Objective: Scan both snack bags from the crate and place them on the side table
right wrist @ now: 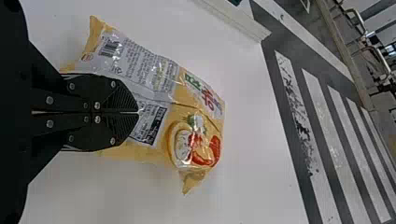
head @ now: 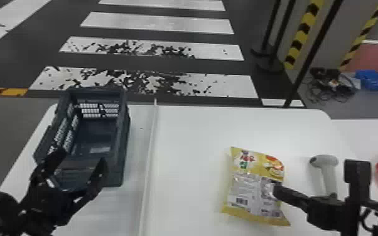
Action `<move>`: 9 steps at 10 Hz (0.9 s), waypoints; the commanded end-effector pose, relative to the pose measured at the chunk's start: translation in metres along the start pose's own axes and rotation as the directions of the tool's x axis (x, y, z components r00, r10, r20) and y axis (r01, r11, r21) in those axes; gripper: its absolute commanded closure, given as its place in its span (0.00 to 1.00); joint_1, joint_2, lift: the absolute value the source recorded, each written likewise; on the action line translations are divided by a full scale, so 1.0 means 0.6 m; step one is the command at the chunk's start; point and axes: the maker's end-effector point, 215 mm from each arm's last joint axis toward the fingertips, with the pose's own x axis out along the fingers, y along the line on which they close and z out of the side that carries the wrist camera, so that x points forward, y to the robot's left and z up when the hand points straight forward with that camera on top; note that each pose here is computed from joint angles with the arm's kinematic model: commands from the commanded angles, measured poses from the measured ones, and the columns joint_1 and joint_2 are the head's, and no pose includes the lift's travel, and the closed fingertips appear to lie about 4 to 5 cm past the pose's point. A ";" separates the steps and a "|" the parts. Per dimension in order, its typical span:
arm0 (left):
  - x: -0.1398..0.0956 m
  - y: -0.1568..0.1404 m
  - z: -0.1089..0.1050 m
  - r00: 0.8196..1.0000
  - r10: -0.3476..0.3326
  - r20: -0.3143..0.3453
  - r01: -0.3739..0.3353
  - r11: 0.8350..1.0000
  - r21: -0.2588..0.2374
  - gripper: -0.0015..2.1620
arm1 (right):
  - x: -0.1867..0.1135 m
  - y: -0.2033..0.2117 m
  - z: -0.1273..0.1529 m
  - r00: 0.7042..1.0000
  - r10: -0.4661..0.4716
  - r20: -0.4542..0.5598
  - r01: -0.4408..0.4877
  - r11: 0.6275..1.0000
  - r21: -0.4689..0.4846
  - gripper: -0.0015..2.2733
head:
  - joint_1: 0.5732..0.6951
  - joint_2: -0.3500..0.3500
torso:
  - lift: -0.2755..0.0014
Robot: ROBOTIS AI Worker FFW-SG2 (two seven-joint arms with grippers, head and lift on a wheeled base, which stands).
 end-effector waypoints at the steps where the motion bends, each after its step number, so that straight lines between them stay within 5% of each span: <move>1: -0.002 0.003 0.002 1.000 0.002 0.001 -0.002 1.000 0.003 0.04 | -0.007 0.005 0.041 0.999 -0.001 0.048 0.002 1.000 -0.020 0.99 | 1.00 0.41 | 0.65; 5: -0.002 0.002 -0.001 1.000 0.004 -0.003 -0.004 1.000 0.000 0.04 | 0.024 -0.052 0.116 0.984 -0.070 0.164 0.080 0.995 -0.056 0.99 | 1.00 0.39 | 0.65; 9: 0.000 0.004 -0.002 1.000 0.005 -0.003 -0.005 1.000 0.001 0.04 | 0.058 -0.129 0.095 0.971 -0.202 0.126 0.217 0.969 -0.121 0.99 | 1.00 0.33 | 0.65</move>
